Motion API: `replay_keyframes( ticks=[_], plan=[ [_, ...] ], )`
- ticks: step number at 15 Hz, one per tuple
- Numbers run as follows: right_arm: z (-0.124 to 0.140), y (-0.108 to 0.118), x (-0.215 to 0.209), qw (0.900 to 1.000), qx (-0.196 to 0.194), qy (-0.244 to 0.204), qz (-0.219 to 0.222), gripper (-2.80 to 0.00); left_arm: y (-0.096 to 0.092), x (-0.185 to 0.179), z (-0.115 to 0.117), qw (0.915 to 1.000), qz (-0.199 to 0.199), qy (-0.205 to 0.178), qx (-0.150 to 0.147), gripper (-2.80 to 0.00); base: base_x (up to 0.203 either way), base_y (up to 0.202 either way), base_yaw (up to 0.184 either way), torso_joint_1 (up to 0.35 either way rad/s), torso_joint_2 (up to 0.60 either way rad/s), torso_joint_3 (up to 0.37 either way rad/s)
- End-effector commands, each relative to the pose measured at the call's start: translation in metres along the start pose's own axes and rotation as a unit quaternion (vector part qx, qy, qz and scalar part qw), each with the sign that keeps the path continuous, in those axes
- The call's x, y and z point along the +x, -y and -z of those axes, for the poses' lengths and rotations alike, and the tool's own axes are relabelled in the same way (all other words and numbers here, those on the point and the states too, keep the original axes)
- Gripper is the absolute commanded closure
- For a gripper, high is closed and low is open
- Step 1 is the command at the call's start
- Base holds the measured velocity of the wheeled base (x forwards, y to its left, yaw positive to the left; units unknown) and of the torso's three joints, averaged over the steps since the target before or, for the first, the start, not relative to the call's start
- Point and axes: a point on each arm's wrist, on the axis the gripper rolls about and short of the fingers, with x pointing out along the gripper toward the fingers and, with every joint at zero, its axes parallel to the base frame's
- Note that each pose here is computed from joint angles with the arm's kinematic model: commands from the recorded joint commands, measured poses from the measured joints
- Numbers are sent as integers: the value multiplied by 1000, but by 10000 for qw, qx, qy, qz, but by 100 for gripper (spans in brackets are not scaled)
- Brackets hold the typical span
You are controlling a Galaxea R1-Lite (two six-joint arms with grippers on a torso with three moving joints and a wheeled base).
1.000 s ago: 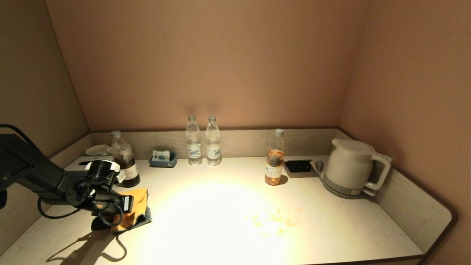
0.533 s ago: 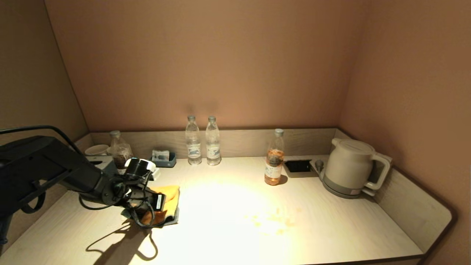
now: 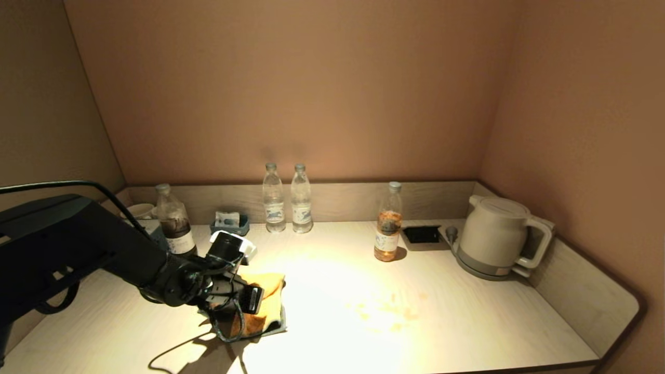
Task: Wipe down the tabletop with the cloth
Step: Sweep the stains on the table
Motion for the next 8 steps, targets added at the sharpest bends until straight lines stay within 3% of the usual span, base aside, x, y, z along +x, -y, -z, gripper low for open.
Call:
replay_keyframes(
  ticks=[1, 4, 5, 8],
  plan=[
    [0, 0, 0, 10000, -1, 9, -7, 0, 6, -22, 12, 9999, 61, -28, 94, 0, 0, 0, 0, 0, 0, 0],
    [0, 0, 0, 10000, -1, 2, -7, 0, -2, -26, 23, 10000, -29, 14, 55, 0, 0, 0, 0, 0, 0, 0],
    [0, 0, 0, 10000, -1, 2, -7, 0, -13, -26, 27, 9997, -246, 26, -34, 0, 0, 0, 0, 0, 0, 0],
    [0, 0, 0, 10000, -1, 2, -7, 0, -76, -23, 39, 9935, -998, -82, -533, 0, 0, 0, 0, 0, 0, 0]
  ],
)
